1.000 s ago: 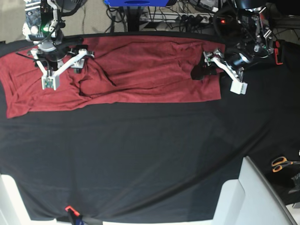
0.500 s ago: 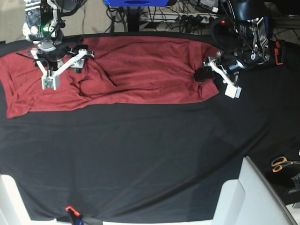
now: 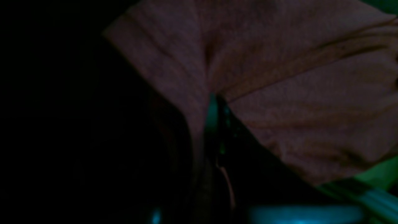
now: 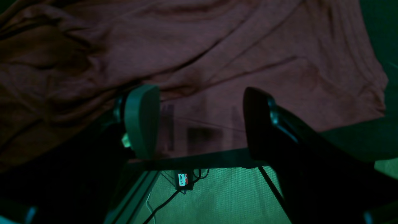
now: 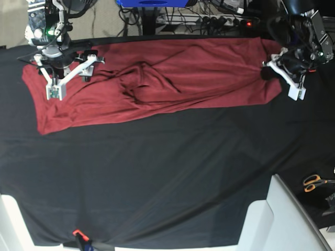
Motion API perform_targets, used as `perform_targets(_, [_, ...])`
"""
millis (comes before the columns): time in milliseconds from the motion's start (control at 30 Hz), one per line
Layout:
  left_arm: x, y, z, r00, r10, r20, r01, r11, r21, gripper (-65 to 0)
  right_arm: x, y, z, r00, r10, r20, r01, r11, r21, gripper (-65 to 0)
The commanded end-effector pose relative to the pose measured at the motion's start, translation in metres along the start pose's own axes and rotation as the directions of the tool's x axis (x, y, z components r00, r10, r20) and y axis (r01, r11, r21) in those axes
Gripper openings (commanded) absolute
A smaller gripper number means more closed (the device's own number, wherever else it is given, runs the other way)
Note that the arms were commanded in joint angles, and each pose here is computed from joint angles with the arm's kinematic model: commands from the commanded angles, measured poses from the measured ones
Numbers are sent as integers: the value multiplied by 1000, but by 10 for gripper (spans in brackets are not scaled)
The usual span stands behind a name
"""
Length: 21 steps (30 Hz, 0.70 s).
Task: Fold the T-shirt properly
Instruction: 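Lower the left gripper onto the shirt's opposite end and grasp it, then carry the grasped end with the left gripper toward the right gripper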
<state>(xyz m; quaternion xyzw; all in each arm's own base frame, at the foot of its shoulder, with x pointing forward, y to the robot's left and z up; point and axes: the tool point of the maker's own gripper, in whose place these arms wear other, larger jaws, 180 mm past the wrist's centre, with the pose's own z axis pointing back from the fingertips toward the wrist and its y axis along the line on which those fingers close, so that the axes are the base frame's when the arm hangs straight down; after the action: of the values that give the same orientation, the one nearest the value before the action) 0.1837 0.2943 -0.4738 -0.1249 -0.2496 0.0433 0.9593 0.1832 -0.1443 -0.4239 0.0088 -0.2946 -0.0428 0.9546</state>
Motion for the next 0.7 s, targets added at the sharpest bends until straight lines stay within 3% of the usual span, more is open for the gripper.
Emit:
perform_targets(0, [14,7,12,999,-35,34,34,999,29,-650,9,0,2,999,5,33,-5,1000,0,-252])
perform_targets(167, [17,-30,19,986,-160,52,161,987,-5,-650,9,0,2,999,5,34,-5,1000,0,-252])
perform_targets(333, [30,-97,16,938,-336,86,344,933,-108,-650,9,0,2,999,5,34,-5,1000,0,-252])
perform_targets(667, [23,-199,-11,925,-372,79,380,892,-245,-650,8,-2,2,1000,3,31,-3,1000,-5,-252])
